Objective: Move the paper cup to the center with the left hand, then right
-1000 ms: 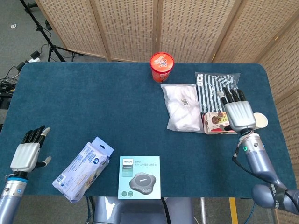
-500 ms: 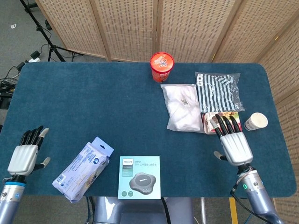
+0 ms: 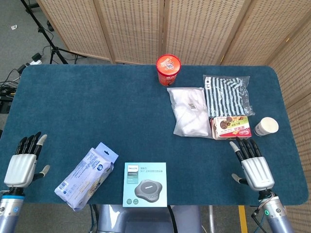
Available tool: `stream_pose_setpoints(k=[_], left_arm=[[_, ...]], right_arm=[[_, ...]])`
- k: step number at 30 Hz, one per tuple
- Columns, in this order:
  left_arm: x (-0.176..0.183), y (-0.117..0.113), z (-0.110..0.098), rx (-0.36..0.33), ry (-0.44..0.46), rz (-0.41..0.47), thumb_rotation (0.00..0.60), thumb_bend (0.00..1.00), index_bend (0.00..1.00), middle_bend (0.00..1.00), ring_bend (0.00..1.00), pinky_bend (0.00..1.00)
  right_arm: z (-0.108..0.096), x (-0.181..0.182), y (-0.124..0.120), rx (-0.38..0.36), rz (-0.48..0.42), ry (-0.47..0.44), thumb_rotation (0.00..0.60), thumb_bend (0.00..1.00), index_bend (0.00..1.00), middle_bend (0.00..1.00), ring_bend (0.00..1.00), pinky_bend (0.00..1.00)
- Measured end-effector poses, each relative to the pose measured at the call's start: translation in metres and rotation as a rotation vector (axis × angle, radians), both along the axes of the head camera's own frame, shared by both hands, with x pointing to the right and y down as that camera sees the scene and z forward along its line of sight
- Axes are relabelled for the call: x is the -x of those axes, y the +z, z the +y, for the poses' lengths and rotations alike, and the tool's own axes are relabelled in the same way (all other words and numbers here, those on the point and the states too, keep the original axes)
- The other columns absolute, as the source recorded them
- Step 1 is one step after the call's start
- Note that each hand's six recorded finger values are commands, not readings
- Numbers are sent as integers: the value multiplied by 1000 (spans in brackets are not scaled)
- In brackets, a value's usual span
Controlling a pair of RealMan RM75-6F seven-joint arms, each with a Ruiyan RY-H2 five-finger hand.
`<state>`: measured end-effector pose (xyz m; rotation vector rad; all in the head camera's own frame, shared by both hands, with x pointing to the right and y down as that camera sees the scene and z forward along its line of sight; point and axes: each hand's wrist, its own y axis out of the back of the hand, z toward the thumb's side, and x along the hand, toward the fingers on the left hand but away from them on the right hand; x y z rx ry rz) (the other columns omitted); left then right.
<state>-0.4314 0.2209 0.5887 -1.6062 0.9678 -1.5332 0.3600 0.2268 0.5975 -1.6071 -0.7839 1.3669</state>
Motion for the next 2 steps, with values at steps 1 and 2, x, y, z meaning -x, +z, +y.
stream_pose_setpoints(k=[1, 2], left_arm=[[1, 0, 0, 0, -2, -2, 600, 245, 0, 0, 0, 0], [1, 1, 0, 2, -3, -5, 600, 245, 0, 0, 0, 0]], right_arm=[[0, -1, 0, -2, -2, 1, 600, 93, 0, 0, 0, 0], [1, -2, 1, -3, -3, 2, 600, 93, 0, 0, 0, 0]])
